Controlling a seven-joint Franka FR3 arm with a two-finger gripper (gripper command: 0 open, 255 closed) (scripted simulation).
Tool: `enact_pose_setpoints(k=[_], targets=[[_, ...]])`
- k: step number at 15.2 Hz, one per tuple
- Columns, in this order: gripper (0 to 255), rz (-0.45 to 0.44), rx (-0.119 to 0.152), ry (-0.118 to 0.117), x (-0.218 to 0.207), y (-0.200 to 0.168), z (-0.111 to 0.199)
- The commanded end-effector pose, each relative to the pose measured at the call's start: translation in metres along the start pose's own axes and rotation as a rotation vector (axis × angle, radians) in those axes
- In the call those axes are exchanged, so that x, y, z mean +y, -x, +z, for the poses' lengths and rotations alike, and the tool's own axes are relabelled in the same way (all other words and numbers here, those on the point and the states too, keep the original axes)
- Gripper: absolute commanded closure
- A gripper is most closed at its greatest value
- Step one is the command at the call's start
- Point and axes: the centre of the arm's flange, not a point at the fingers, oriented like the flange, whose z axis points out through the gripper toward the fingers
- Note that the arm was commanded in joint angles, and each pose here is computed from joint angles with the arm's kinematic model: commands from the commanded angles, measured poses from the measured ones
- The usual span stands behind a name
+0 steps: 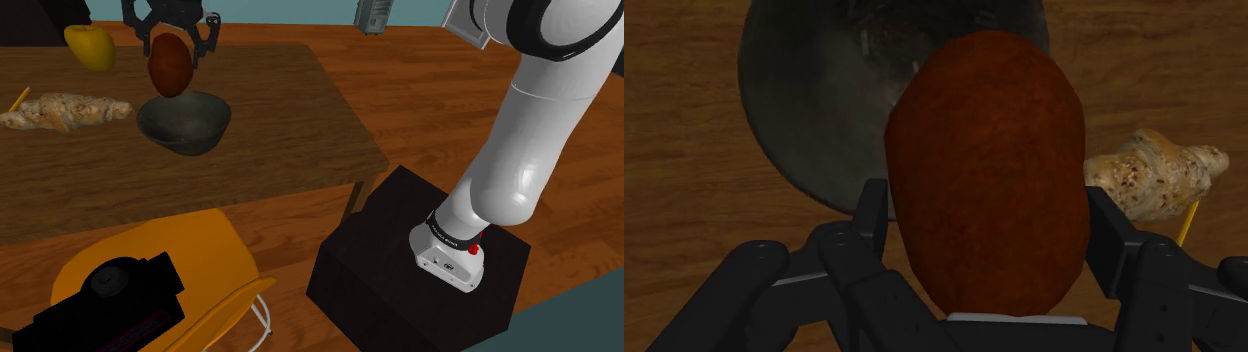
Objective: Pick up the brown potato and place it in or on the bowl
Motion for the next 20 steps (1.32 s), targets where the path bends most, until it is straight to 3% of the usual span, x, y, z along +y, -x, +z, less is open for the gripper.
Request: enact_pose_setpoints(k=[1, 12, 20], targets=[[255, 0.001, 0.001, -0.001, -0.001, 0.000, 0.010], [255, 0.001, 0.001, -0.001, 0.018, 0.003, 0.067], [255, 0.001, 0.001, -0.001, 0.018, 0.003, 0.067]])
